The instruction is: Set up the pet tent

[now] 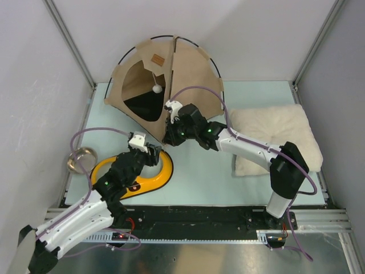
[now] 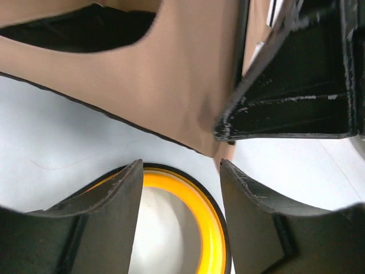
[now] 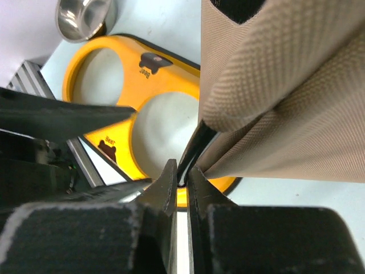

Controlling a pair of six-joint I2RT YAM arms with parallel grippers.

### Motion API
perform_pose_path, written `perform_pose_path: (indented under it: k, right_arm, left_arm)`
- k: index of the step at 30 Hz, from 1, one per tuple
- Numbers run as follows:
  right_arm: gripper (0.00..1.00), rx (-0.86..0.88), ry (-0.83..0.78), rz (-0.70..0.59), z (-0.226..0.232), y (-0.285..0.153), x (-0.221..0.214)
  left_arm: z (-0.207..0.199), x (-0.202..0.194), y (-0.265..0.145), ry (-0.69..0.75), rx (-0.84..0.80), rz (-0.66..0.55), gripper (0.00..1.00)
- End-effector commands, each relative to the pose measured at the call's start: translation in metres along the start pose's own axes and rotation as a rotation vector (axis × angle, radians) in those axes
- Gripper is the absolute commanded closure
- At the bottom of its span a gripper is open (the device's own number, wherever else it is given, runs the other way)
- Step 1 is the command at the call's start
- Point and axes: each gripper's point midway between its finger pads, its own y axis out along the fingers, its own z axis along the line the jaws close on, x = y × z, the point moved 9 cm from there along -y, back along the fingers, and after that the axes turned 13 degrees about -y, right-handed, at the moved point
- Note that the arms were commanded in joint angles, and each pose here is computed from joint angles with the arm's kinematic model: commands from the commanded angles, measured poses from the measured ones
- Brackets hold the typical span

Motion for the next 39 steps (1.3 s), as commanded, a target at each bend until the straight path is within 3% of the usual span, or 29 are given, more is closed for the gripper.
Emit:
perform_pose_path:
  k: [1, 2, 4, 5, 7, 11, 16, 18, 23, 27, 32, 39]
  right_arm:
    - [1.0, 0.035, -0.093, -0.015, -0.013, -0.01, 0.008]
    - [1.0, 0.061, -0.116, -0.009, -0.015, -0.01, 0.007]
    - [1.0, 0.086, -0.168, 0.009, -0.019, -0.01, 0.002]
    - [1.0, 0.091, -0.214, 0.022, -0.02, -0.011, -0.002]
    - [1.0, 0.081, -0.286, 0.053, -0.022, -0.01, -0.012]
    - [1.0, 0.041, -0.397, 0.106, -0.031, -0.01, -0.04]
    - [1.0, -0.012, -0.468, 0.139, -0.048, -0.007, -0.065]
    - [0.91, -0.043, -0.477, 0.148, -0.052, -0.007, -0.068]
    - [0.5, -0.128, -0.423, 0.14, -0.054, -0.02, -0.066]
    - [0.3, -0.153, -0.367, 0.087, -0.045, -0.045, -0.064]
    - [0.19, -0.12, -0.352, 0.002, -0.024, -0.087, -0.049]
    - [0.19, -0.152, -0.288, -0.248, 0.003, -0.116, 0.001]
  left_arm:
    - [0.009, 0.03, -0.021, -0.006, 0.104, -0.1, 0.37]
    - [0.012, 0.033, -0.026, -0.005, 0.131, -0.114, 0.34]
    - [0.018, 0.042, -0.036, -0.014, 0.18, -0.165, 0.22]
    - [0.02, 0.049, -0.041, -0.026, 0.2, -0.201, 0.11]
    - [0.024, 0.064, -0.05, -0.04, 0.244, -0.269, 0.03]
    - [0.024, 0.098, -0.057, -0.004, 0.334, -0.322, 0.01]
    - [0.019, 0.133, -0.044, -0.006, 0.437, -0.293, 0.0]
    - [0.02, 0.145, -0.039, -0.027, 0.474, -0.291, 0.0]
    - [0.026, 0.177, -0.029, -0.072, 0.515, -0.318, 0.0]
    - [0.031, 0.2, -0.023, -0.11, 0.483, -0.331, 0.0]
    - [0.036, 0.218, -0.005, -0.113, 0.434, -0.3, 0.0]
    - [0.039, 0.223, -0.005, -0.134, 0.449, -0.307, 0.0]
